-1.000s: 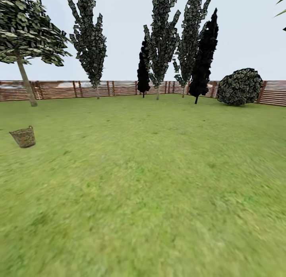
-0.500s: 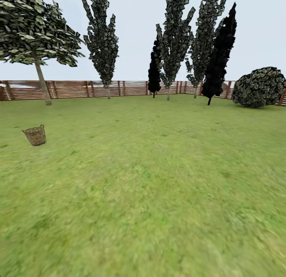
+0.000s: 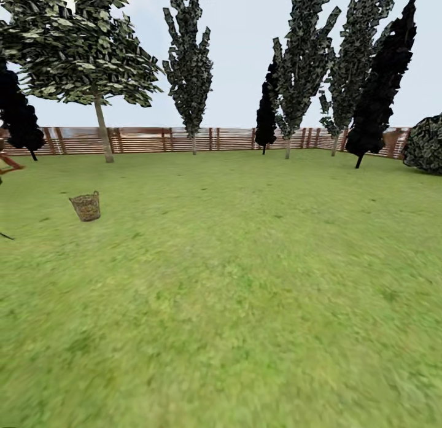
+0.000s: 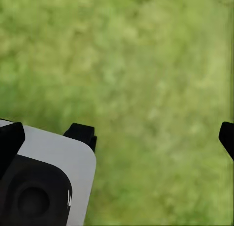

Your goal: Take the three Easter eggs out of the wicker basket on the lawn in the garden, then place them on the lawn next to a single tree (choose any tree) so that all three eggs are next to the same tree and none are left in the basket.

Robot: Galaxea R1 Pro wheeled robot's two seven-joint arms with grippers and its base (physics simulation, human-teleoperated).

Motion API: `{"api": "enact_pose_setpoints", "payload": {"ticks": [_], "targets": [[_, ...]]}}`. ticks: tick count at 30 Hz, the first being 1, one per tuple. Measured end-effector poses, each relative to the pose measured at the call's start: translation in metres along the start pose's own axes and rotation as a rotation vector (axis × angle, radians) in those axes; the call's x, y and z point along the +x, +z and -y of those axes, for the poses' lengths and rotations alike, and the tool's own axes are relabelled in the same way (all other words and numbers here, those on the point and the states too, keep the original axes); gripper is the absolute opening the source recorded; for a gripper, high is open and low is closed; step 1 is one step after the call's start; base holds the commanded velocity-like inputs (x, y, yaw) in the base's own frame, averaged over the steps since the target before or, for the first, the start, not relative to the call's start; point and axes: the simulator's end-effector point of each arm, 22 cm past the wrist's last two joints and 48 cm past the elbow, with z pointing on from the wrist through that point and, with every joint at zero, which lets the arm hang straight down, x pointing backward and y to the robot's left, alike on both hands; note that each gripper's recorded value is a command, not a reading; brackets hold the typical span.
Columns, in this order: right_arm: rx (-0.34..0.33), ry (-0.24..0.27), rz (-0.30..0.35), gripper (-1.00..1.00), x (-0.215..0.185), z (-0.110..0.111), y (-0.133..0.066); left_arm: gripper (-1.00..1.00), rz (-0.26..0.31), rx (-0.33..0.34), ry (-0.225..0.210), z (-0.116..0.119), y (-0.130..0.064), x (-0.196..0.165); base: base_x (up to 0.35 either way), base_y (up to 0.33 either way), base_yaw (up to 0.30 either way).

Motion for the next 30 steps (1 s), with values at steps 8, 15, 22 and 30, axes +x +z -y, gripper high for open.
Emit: {"api": "enact_pose_setpoints", "payload": {"ticks": [8,15,22,30], "targets": [[0.000,0.000,0.000,1.00,0.0000,-0.0001,0.0000,1.00,0.000,0.000,0.000,0.0000,0.0000,0.0000,0.335,-0.121,0.268],[0.001,0.000,0.000,1.00,0.0001,0.0005,-0.0001,1.00,0.000,0.000,0.000,0.0000,0.0000,0.0000,0.335,-0.130,0.182],[0.000,0.000,0.000,1.00,0.0002,0.0006,-0.0002,1.00,0.000,0.000,0.000,0.0001,0.0000,0.0000,0.335,-0.139,0.023],[0.000,0.000,0.000,1.00,0.0002,0.0007,-0.0002,1.00,0.000,0.000,0.000,0.0001,0.0000,0.0000,0.335,-0.131,0.002]]}}
